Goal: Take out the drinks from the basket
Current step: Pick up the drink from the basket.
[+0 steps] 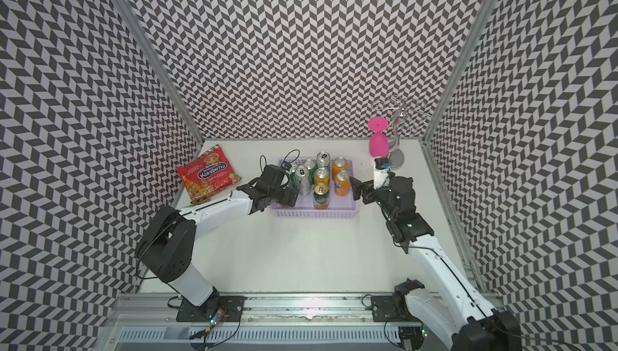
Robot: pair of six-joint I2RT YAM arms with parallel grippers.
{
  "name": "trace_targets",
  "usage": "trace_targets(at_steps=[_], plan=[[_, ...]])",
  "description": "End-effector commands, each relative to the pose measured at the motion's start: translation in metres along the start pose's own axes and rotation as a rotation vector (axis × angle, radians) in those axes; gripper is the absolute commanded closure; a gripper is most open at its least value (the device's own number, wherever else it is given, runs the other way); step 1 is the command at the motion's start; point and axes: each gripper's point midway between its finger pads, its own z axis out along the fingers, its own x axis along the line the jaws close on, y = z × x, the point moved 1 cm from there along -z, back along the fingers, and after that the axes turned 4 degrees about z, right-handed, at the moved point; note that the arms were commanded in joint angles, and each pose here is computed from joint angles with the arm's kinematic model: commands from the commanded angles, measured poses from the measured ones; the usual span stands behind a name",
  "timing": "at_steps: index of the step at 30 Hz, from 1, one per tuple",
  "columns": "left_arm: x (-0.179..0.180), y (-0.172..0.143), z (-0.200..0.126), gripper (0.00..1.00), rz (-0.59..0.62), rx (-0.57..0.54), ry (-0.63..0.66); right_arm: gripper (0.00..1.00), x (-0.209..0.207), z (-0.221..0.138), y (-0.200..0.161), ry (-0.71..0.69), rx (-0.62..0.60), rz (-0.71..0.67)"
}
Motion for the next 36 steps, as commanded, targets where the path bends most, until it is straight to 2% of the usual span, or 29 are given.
trace_targets(at_steps=[1,10,17,24,36], plan=[[-0.005,0.006,0.001,0.08,0.018,0.007,-0.017,0.0,0.003,-0.001,0.011,0.021,-0.048,0.002],[-0.005,-0.002,0.012,0.18,0.034,0.046,-0.015,0.01,0.001,0.001,0.008,0.018,-0.041,0.005],[-0.009,0.003,0.009,0.29,0.036,0.039,-0.038,0.0,0.0,0.0,0.009,0.012,-0.045,0.007],[-0.01,0.021,-0.009,0.41,0.026,-0.026,-0.054,0.0,-0.002,0.0,0.009,0.005,-0.047,0.009],[-0.004,0.062,-0.046,0.47,0.005,-0.145,-0.049,0.0,-0.004,-0.004,0.015,-0.008,-0.071,0.012]])
